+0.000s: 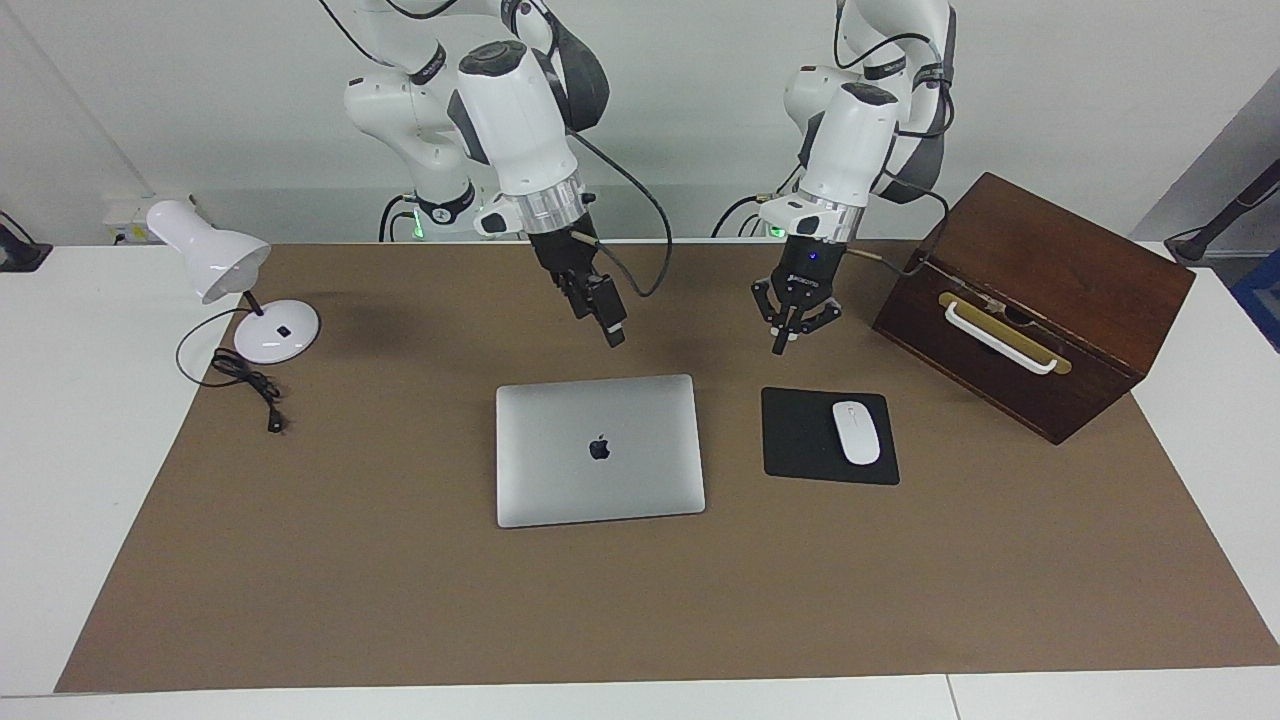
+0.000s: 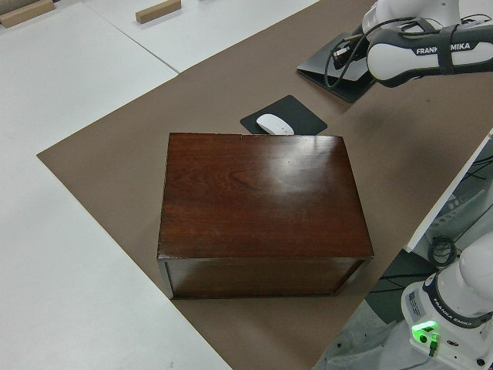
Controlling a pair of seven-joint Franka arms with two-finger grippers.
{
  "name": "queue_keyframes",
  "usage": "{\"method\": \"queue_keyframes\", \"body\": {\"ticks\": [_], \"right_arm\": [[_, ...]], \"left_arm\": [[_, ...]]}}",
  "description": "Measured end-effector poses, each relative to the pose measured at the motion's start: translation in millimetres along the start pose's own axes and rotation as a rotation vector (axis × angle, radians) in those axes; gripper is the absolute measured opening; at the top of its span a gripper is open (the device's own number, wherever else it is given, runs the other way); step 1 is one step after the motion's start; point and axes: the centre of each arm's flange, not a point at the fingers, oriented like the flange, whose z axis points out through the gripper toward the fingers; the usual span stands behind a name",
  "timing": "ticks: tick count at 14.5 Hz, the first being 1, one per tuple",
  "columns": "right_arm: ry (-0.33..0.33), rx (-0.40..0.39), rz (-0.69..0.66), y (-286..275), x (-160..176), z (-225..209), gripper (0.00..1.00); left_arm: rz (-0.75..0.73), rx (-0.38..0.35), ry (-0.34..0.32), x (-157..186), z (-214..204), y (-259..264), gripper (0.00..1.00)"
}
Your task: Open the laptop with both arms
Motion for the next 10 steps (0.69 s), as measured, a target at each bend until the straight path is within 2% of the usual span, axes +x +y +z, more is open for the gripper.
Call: {"method": "queue_keyframes", "body": {"ticks": [4,10], "right_arm": [[0.003,-0.05,0.042,21,-6,22,1.0],[0.014,-0.05,0.073,44,-2,49,1.0]], "left_arm": [[0.04,-0.013,0.038,-19,32,22,0.01],[0.076,-0.025,0.082,-36,57,40,0.01]]}}
